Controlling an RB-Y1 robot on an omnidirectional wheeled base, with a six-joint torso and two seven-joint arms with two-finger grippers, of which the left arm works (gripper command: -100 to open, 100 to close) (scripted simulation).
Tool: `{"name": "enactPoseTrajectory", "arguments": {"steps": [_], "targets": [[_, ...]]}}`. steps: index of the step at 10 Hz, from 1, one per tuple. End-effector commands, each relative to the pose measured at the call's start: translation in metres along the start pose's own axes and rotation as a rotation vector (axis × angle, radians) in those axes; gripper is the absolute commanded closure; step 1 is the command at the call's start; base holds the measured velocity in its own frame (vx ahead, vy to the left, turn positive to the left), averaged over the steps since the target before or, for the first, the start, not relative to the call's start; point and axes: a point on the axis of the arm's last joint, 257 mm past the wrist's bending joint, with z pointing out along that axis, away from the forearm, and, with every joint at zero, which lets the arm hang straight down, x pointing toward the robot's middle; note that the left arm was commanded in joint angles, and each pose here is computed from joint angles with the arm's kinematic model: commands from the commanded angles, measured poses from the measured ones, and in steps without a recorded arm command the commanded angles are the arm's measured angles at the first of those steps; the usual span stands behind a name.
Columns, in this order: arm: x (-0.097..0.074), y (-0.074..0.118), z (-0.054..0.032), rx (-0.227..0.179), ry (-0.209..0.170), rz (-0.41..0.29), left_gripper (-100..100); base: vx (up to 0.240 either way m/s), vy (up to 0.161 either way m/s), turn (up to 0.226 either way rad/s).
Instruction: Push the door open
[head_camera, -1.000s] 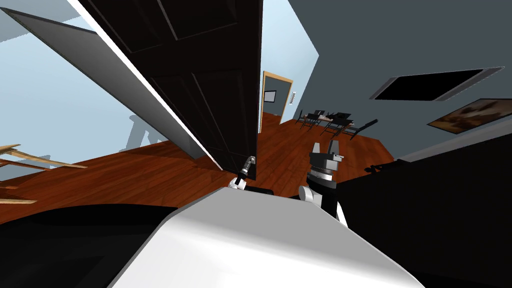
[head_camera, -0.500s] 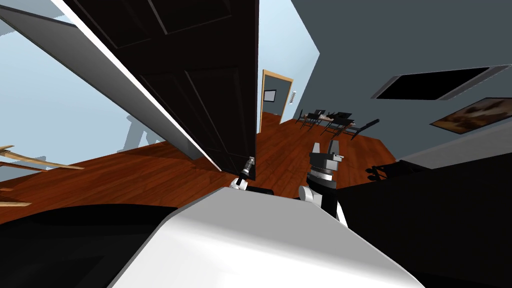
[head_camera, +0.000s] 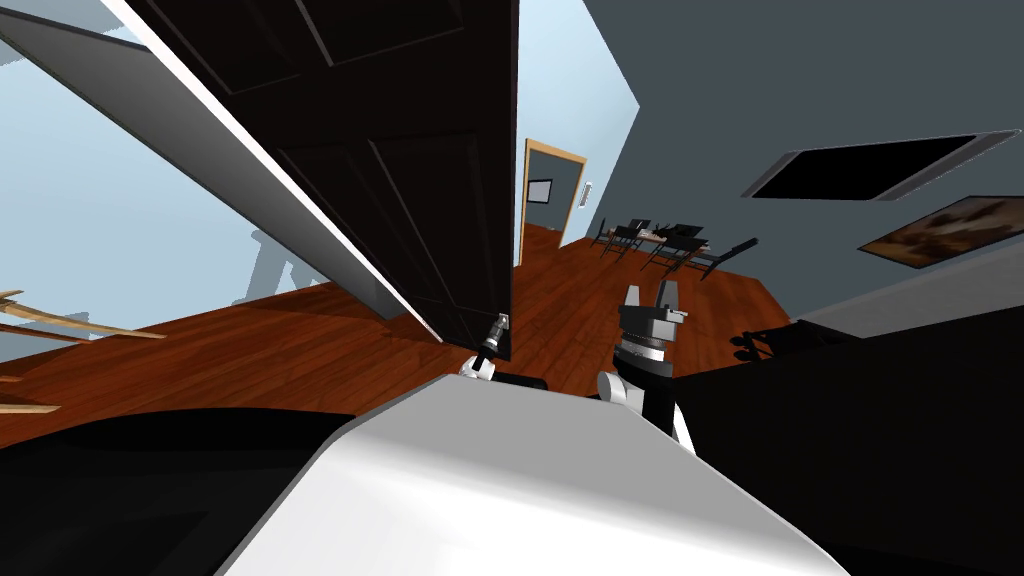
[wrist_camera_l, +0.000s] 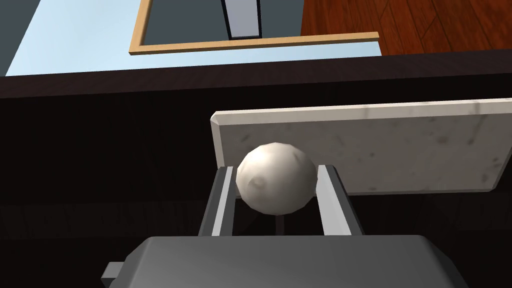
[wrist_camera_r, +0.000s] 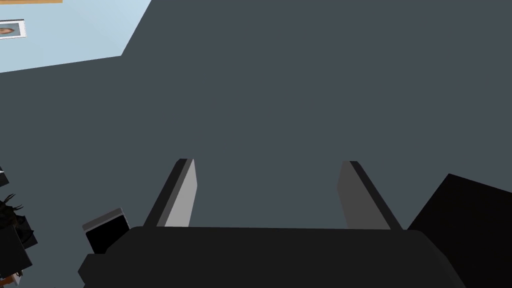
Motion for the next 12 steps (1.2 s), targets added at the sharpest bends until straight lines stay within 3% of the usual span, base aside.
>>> {"name": "enactPoseTrajectory", "arguments": {"steps": [1,3,5,7,8,12], "targets": [[-0.026,0.002,-0.0012,-0.006,-0.03,0.03,100,0.138,-0.032,0.078],[-0.039,0.002,-0.0016,-0.008,-0.048,0.041,100,0.185,-0.047,0.041],[-0.039,0.002,-0.0016,-0.008,-0.048,0.041,100,0.08,-0.016,0.011],[-0.061,0.002,-0.0017,-0.01,-0.09,0.052,100,0.162,0.005,0.152],[-0.044,0.003,-0.005,-0.01,-0.046,0.058,-100,0.081,0.027,0.308],[-0.01,0.006,-0.0098,-0.016,0.051,0.063,-100,-0.068,0.056,0.294]]}}
